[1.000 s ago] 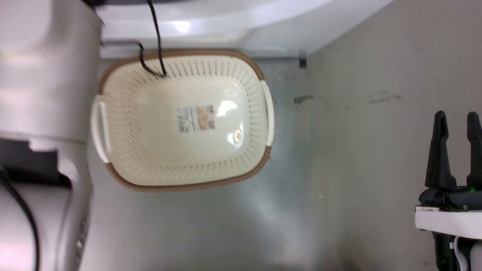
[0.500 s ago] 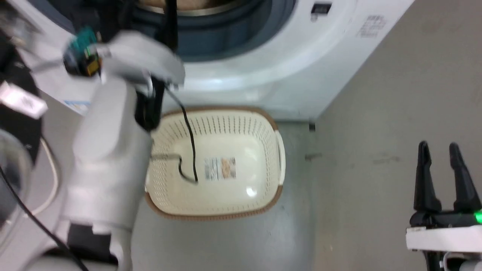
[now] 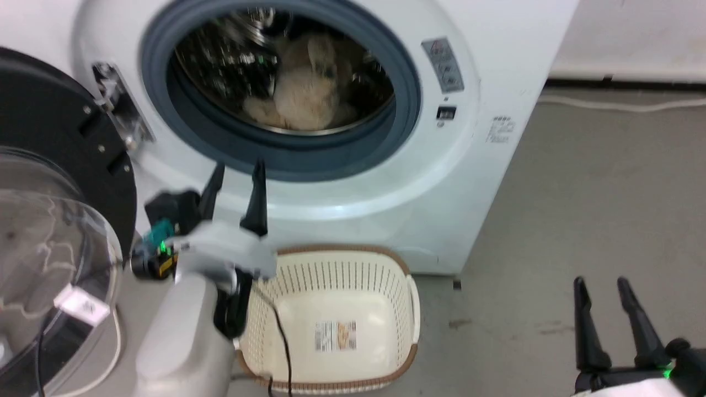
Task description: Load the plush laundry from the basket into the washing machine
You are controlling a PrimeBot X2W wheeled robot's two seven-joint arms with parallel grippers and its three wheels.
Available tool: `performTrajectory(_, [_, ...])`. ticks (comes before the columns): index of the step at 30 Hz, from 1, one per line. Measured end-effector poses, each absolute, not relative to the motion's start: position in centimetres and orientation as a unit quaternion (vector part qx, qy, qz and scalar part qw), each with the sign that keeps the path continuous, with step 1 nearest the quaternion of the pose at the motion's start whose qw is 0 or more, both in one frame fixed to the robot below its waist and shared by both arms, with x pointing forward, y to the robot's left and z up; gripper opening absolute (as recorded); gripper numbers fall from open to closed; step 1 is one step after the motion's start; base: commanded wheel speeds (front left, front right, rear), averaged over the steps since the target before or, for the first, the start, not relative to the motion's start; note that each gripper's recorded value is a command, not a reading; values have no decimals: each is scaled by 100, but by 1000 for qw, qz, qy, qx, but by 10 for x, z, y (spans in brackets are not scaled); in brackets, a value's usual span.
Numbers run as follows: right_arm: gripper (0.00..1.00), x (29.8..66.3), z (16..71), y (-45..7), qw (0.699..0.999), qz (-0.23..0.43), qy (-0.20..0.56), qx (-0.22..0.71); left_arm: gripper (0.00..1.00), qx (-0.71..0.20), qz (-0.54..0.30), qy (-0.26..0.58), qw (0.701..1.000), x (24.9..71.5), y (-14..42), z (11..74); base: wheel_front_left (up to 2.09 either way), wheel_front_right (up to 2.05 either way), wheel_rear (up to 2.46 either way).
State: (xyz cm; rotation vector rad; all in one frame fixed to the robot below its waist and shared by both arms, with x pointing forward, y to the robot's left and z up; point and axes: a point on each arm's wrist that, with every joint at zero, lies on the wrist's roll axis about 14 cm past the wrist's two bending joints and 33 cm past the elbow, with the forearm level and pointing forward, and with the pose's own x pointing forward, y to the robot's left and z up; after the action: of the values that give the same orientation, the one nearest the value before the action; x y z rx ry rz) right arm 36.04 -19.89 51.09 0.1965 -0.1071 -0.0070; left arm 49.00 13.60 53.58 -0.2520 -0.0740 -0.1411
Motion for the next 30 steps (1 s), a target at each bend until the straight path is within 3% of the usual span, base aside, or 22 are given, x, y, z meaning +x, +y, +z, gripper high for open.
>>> performTrajectory(10, [100,329,530,-193,993,9,-82,81,100,-101,-48,-61,992,425,154,545,0,0,0])
performTrajectory(30, [100,326,529,-188,994,18,-82,75,100,-86,-27,-22,996,352,175,521,0,0,0])
